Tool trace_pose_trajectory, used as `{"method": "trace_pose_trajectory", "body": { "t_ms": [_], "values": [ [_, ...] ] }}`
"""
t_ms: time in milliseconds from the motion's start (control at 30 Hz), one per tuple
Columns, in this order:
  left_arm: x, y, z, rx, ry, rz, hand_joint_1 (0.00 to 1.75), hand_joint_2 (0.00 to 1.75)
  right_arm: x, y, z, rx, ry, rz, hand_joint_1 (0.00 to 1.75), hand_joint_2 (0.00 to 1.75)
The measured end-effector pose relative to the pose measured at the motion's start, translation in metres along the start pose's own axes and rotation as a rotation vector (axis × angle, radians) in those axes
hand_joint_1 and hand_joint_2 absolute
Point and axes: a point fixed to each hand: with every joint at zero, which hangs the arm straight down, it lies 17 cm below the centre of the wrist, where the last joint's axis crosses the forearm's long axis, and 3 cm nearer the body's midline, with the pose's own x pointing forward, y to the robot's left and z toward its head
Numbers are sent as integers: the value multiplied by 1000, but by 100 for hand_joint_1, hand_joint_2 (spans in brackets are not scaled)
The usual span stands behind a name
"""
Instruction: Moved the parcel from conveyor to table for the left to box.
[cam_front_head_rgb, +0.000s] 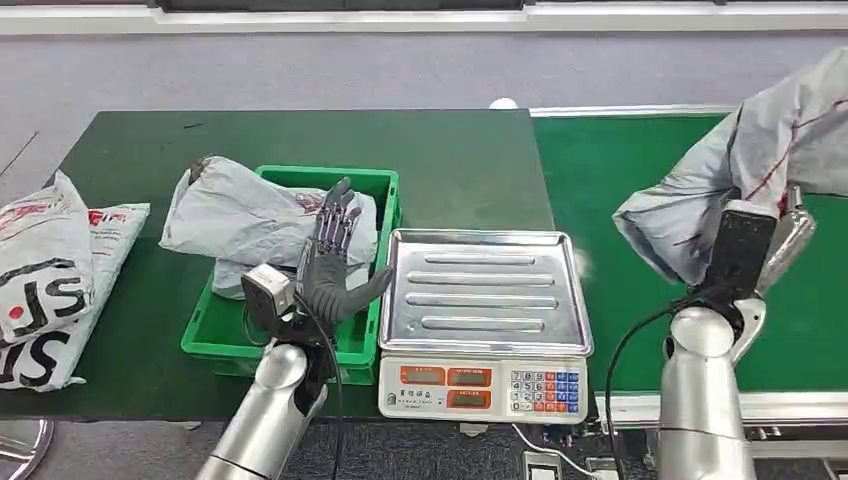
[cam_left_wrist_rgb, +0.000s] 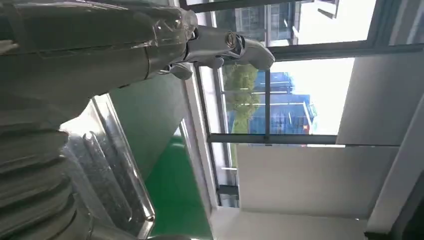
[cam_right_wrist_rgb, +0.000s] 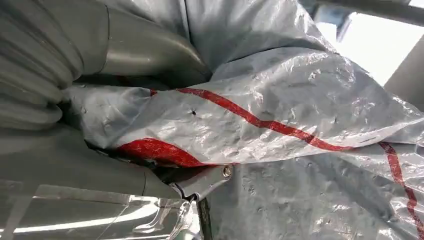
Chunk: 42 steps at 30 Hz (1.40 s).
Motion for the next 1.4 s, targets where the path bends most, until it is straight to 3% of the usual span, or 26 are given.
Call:
{"method": "trace_pose_trajectory", "body": {
  "t_ms": [167, 400, 633, 867, 1200, 1400],
  "values": [
    [-1, -1, -2, -10, -6, 3, 0, 175, 42, 51, 16, 230, -85, -81, 175, 175],
    [-5, -2, -2, -18, 5, 6, 0, 175, 79, 81, 30, 350, -169, -111, 175, 175],
    [-6, -3, -3, -24, 6, 7, 0, 175, 112, 131, 77, 603, -211, -174, 175, 175],
    [-7, 2, -2, -20, 7, -4, 0, 175, 88, 181, 116, 845, -84, -100, 175, 175],
    [-8, 4, -1, -20, 11, -9, 0, 175, 75, 204, 136, 932, -50, -75, 175, 175],
    [-10, 6, -2, -12, 18, -16, 0, 175, 61, 225, 160, 1058, 0, -33, 175, 175]
  ]
}}
